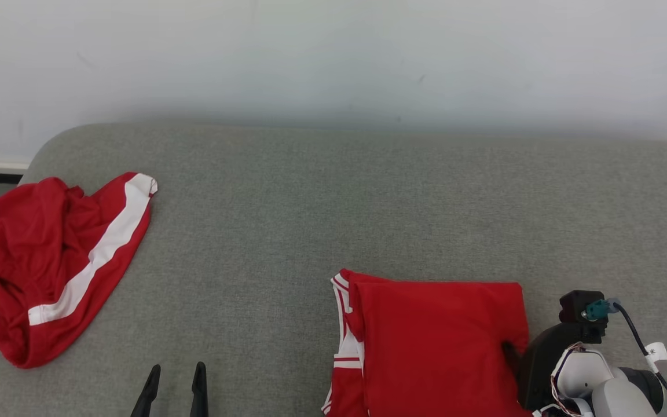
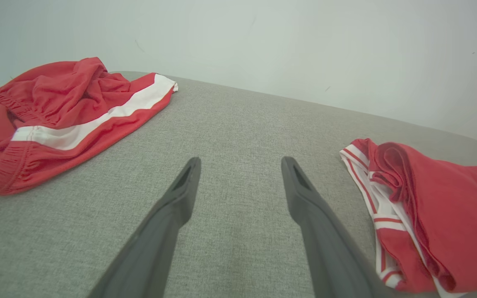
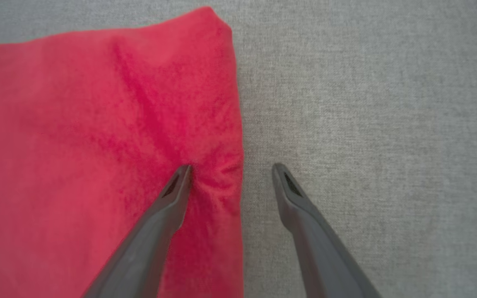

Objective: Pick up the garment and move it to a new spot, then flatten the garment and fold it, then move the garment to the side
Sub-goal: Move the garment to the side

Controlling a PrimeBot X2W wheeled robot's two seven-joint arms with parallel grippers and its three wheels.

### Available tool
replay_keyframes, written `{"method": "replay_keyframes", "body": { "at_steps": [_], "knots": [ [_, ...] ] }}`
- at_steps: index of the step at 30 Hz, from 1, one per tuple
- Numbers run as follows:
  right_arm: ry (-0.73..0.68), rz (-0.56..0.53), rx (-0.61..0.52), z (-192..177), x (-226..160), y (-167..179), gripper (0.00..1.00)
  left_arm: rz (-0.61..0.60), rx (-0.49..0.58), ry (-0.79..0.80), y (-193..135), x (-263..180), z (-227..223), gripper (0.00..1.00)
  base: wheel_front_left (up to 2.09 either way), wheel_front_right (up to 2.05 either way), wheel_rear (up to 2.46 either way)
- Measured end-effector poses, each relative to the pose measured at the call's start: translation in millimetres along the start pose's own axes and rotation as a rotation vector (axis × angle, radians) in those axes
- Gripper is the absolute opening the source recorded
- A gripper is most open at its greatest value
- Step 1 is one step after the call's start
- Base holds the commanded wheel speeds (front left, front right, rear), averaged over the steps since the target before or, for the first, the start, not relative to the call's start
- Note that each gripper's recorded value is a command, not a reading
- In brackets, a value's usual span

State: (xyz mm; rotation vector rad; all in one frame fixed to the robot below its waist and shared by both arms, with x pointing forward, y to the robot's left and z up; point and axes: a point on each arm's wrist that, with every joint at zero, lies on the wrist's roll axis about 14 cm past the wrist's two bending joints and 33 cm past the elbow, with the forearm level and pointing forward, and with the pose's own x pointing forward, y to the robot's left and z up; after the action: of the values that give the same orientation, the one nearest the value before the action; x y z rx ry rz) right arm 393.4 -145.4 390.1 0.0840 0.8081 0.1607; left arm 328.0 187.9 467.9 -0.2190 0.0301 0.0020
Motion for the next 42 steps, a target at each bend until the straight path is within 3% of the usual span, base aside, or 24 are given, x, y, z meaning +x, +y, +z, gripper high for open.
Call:
{"method": "replay_keyframes", "body": {
  "at_steps": [6,7,8,9,17,25,32,42],
  "knots": [
    [0.099,0.015,-0.029,-13,11,8,1.00,0.010,0.000,0.004,2,1,-1,1.00,0.00,0.00,0.00],
    [0.109,0.019,-0.040,-14,12,9,0.75,0.011,0.000,0.005,3,1,-1,1.00,0.00,0.00,0.00],
    [0.112,0.024,-0.053,-14,13,12,0.17,0.013,0.000,0.005,3,2,-1,1.00,0.00,0.00,0.00],
    [0.120,0.030,-0.063,-15,13,14,0.00,0.011,0.000,0.004,3,3,-1,1.00,0.00,0.00,0.00],
    [0.110,0.009,-0.222,1,12,2,0.00,-0.040,0.008,-0.037,-11,21,12,1.00,0.00,0.00,0.00],
    [0.030,-0.130,-0.388,55,-8,-61,0.00,-0.123,0.032,-0.069,-35,51,21,1.00,0.00,0.00,0.00],
    [-0.035,-0.304,-0.354,88,-35,-139,0.00,-0.266,0.051,-0.088,-78,85,20,1.00,0.00,0.00,0.00],
    [-0.056,-0.516,-0.311,98,-62,-230,0.00,-0.427,0.054,-0.090,-122,120,6,1.00,0.00,0.00,0.00]
  ]
}}
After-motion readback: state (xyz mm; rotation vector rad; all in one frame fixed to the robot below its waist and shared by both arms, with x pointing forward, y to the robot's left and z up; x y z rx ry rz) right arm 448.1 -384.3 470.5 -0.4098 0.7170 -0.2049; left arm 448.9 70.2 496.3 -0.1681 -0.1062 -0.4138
